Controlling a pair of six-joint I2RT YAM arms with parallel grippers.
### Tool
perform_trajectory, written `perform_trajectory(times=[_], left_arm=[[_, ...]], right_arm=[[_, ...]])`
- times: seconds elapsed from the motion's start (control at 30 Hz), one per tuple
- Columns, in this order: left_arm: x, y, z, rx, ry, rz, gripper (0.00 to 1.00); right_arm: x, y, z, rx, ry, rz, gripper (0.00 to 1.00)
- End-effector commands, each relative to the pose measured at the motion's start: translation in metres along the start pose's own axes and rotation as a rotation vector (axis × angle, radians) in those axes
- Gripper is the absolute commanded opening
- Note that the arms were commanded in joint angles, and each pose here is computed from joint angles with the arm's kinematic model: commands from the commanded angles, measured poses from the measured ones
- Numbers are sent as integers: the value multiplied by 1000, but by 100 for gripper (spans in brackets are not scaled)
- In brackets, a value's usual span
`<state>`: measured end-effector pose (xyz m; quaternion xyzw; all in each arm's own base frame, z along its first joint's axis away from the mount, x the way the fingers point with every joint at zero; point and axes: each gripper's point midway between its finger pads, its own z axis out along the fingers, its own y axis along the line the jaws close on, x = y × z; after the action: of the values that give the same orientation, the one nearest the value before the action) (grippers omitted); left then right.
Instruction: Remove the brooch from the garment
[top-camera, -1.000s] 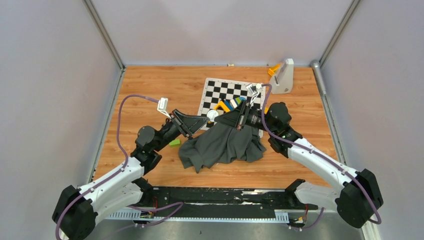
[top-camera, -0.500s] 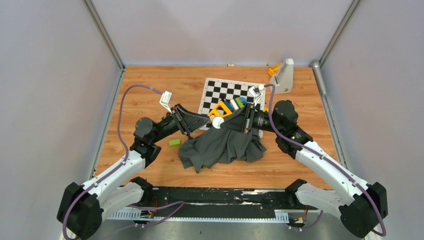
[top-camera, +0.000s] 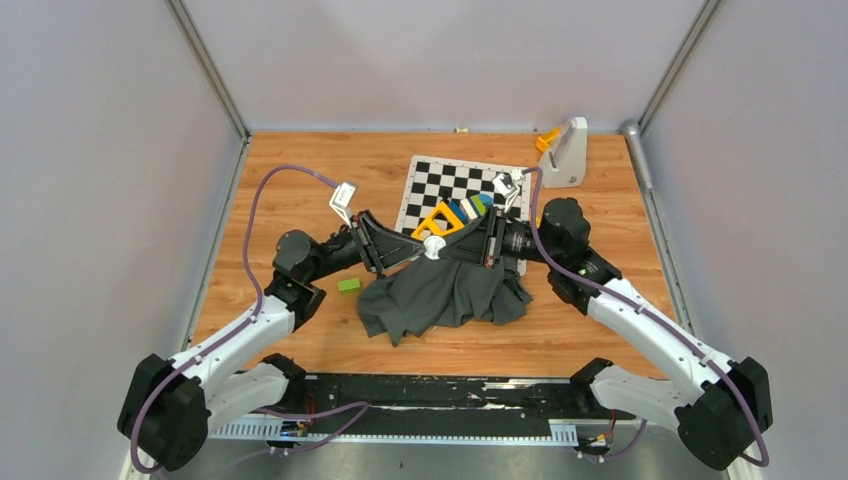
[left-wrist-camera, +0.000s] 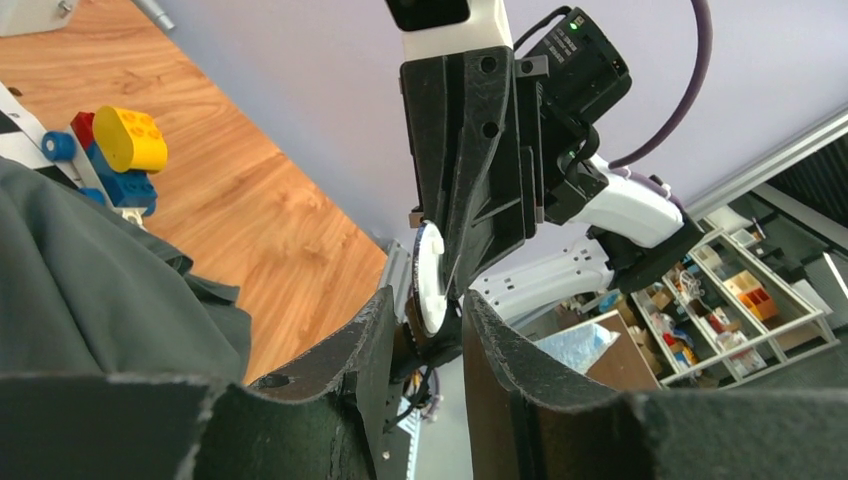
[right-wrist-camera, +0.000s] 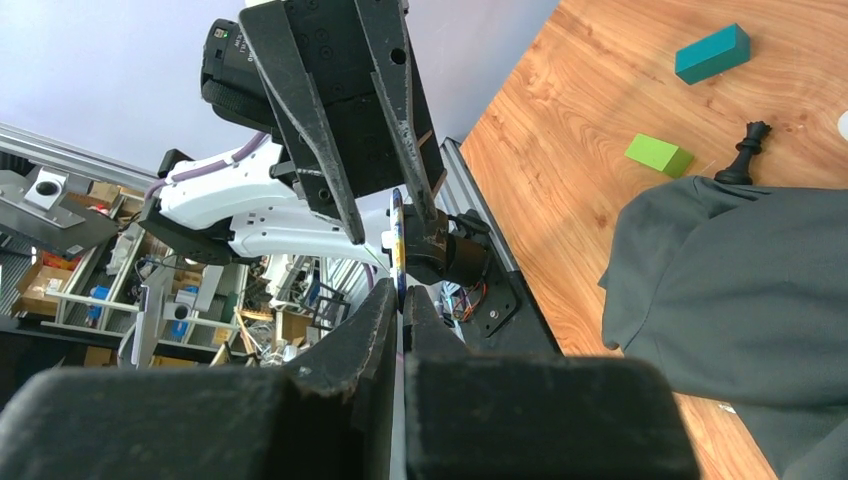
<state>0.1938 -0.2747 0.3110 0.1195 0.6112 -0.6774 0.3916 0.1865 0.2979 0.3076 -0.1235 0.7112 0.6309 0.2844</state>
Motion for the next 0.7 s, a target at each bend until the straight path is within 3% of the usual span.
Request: perform_trajectory(times=[0.0,0.13,0.2,0.3,0.33,0.5,0.57,0.67], left_arm=[[-12,-22,4,69,-4,47,38],[-11,-21,6,70,8,42,35],[-10,-20,6,69,15,38,29],[-10,-19,7,66,16,40,4],[-10,-19,6,66,15,42,1],[-13,-14,4,39,-29,37,0],[-15,-14,3,42,-53,30,0],[-16,-15,3,55,-63,16,0]], right_arm=[[-14,16,2,-47,-21,-46,0],[-13,16,4,-61,-4,-47,0],[-12,15,5,-61,3,-46,0],[-12,14,5,-57,4,-51,0],[-12,15,5,-57,5,-56,0],[-9,16,1,-79,-11,-95,31],[-7,17,0,-96,-22,-114,37],[-9,15,1,-99,-33,-125,40]])
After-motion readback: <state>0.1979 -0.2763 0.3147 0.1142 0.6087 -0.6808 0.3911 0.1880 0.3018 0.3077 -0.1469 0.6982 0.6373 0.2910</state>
